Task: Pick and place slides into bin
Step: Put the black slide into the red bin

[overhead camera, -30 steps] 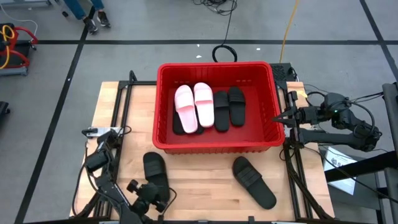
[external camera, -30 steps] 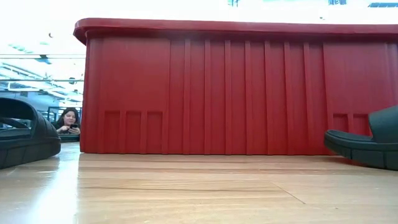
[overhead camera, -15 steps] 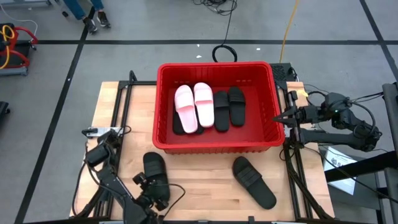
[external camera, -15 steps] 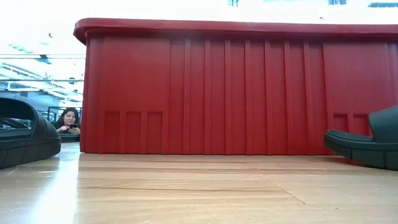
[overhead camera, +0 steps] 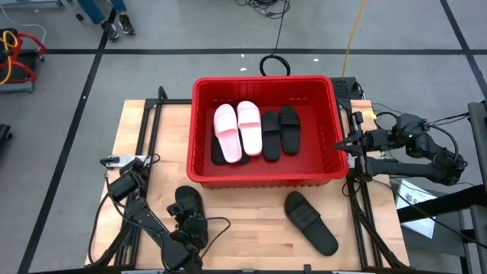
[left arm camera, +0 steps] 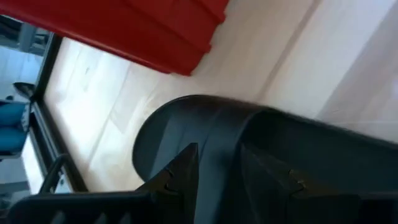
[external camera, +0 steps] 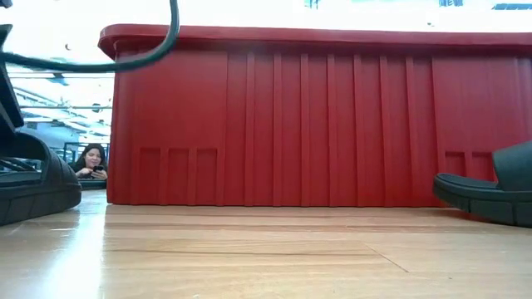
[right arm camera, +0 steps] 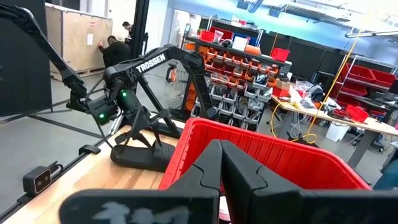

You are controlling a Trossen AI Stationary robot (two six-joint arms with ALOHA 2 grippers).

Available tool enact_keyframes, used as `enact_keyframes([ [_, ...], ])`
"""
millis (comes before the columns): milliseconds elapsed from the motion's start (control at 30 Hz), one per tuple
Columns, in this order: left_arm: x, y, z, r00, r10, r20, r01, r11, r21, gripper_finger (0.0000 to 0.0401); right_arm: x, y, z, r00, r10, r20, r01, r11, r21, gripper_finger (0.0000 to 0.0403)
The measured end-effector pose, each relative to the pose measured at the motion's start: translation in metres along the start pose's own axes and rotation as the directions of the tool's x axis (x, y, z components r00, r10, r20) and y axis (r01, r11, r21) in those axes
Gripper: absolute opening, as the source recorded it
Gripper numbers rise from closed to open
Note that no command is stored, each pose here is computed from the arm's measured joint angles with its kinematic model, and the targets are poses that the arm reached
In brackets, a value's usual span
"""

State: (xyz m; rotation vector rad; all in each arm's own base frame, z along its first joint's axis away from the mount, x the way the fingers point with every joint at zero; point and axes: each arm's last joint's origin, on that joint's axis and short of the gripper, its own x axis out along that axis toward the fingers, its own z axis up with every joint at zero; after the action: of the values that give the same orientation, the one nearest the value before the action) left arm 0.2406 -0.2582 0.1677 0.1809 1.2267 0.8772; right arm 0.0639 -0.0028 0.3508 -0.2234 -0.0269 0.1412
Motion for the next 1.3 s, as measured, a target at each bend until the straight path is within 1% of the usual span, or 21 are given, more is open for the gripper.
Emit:
enact_keyframes([
  [367,0.013,0.001,-0.004,0.999,0.043,-0.017,-0.041,0.996,0.073,0.0118,0.000,0.000,0.000,1.000,0.000,0.000,0.000,1.000,-0.008,0.0000],
  [533,0.020,0.001,-0.008,0.998,0.061,-0.019,-0.059,0.995,0.077,0.0118,0.000,0.000,0.000,1.000,0.000,0.000,0.000,1.000,-0.012,0.0000],
  [733,0.028,0.003,-0.005,0.996,0.081,-0.033,-0.077,0.990,0.116,0.0115,0.000,0.000,0.000,1.000,0.000,0.002,0.000,1.000,-0.013,0.0000],
  [833,0.030,0.003,-0.001,0.995,0.086,-0.048,-0.080,0.990,0.113,0.0090,0.000,0.000,0.000,1.000,0.000,0.002,0.000,1.000,-0.011,0.0000],
  [967,0.032,0.004,0.001,0.994,0.092,-0.059,-0.082,0.985,0.153,0.0024,0.000,0.000,0.000,1.000,0.000,0.002,0.000,1.000,-0.004,0.0000],
  [1000,0.032,0.004,0.002,0.993,0.093,-0.067,-0.081,0.983,0.162,0.0013,0.000,0.000,0.000,1.000,-0.001,0.002,0.001,1.000,-0.004,0.0000],
  [1167,0.031,0.006,0.004,0.993,0.084,-0.084,-0.069,0.983,0.169,0.0007,0.000,0.000,0.000,1.000,-0.001,0.002,0.001,1.000,-0.004,0.0000],
  [1300,0.020,0.017,0.009,0.996,0.025,-0.082,-0.013,0.990,0.140,0.0005,0.000,0.000,0.000,1.000,0.000,0.002,0.000,1.000,-0.004,0.0000],
])
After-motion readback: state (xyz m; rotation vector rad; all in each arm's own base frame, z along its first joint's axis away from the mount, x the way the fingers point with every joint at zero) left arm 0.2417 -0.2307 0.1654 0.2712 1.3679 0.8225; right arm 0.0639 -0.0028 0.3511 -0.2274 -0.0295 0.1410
